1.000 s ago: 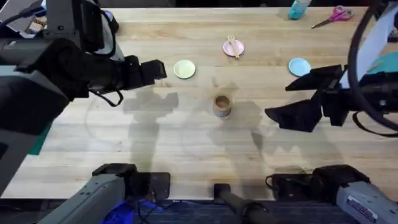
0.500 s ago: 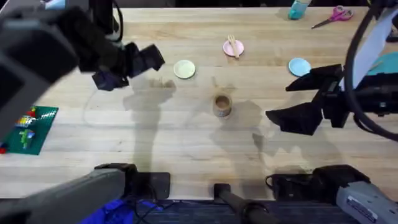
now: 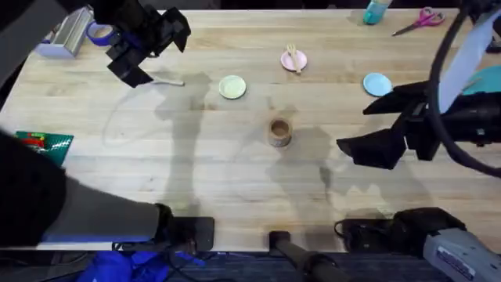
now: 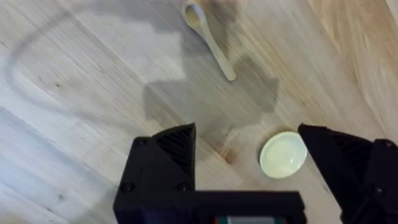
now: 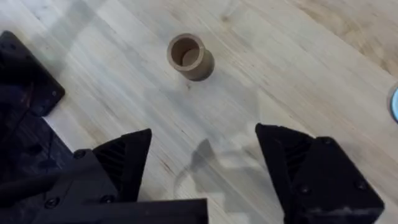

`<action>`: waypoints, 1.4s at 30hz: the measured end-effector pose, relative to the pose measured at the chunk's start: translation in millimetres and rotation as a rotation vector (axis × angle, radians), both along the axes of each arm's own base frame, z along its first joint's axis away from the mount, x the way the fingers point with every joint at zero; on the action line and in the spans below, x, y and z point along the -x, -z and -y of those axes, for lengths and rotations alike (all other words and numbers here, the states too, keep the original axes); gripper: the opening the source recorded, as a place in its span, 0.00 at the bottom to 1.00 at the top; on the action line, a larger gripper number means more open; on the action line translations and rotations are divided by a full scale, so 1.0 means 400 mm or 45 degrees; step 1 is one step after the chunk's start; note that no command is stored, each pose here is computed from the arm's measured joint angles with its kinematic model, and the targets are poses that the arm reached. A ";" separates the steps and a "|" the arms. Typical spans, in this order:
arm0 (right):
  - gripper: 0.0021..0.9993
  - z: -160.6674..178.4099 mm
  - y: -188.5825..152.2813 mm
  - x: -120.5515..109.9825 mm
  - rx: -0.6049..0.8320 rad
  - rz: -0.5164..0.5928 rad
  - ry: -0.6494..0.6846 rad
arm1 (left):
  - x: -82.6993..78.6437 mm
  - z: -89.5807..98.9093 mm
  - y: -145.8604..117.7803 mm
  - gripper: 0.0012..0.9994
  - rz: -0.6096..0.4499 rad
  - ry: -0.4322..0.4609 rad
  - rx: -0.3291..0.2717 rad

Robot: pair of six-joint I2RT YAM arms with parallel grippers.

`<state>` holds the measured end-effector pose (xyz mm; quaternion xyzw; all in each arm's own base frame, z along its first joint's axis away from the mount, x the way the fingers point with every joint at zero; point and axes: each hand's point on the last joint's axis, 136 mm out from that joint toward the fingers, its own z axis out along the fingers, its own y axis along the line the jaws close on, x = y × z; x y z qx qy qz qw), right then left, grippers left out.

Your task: Pick up a utensil and set it on the pink plate, then put the other utensil in the container.

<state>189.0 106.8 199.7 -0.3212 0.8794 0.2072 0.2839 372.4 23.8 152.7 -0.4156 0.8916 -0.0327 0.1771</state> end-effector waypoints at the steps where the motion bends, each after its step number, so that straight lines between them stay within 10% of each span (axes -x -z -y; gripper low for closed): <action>1: 1.00 0.001 0.001 0.000 0.003 0.000 0.002 | -0.006 -0.005 0.009 1.00 -0.011 -0.027 0.008; 15: 1.00 0.002 0.001 0.000 0.007 0.000 0.004 | -0.035 -0.099 0.132 1.00 -0.156 -0.252 0.039; 42: 1.00 0.003 0.002 -0.001 0.010 0.000 0.006 | -0.121 -0.127 0.222 1.00 -0.210 -0.380 0.139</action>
